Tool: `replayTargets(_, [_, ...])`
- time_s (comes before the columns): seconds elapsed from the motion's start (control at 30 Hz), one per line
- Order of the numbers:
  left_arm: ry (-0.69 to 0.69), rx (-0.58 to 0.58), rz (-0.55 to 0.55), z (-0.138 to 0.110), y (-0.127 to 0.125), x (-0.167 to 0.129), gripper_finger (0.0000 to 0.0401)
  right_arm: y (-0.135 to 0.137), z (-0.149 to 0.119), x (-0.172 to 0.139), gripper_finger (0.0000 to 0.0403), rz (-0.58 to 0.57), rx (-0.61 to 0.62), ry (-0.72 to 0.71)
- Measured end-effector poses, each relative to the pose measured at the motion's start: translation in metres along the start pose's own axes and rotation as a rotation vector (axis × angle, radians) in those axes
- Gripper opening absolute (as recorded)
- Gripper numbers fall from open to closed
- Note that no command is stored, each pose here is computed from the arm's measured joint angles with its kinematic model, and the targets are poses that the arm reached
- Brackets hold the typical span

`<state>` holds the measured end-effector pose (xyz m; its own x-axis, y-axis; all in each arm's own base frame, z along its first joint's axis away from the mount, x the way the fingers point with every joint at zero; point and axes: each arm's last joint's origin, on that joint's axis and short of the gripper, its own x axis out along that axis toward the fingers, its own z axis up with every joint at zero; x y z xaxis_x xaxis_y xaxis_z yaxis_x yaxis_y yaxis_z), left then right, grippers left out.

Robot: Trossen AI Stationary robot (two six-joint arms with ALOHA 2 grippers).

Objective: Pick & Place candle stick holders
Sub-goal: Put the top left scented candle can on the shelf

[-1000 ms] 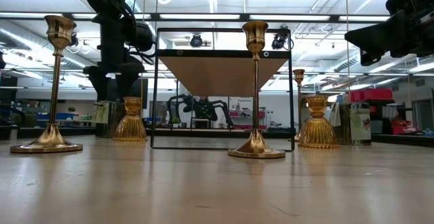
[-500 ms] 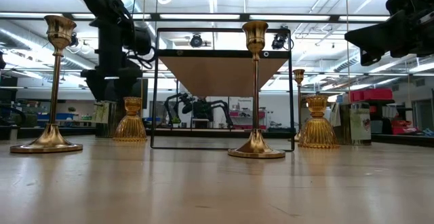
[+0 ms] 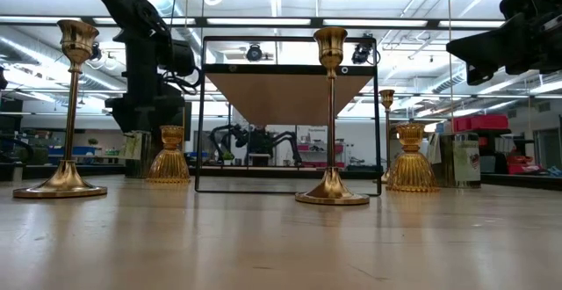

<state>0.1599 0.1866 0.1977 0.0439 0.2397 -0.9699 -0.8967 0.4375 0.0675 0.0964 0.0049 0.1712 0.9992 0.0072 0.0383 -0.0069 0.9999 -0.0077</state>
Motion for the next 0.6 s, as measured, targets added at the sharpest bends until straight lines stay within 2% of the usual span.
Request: replayTargets(0.6, [-0.006,0.024,-0.001,-0.0003,-0.0001,0.0016,0.0395,0.0000,0.0000,0.0000,0.0027,0.000,0.000,0.000])
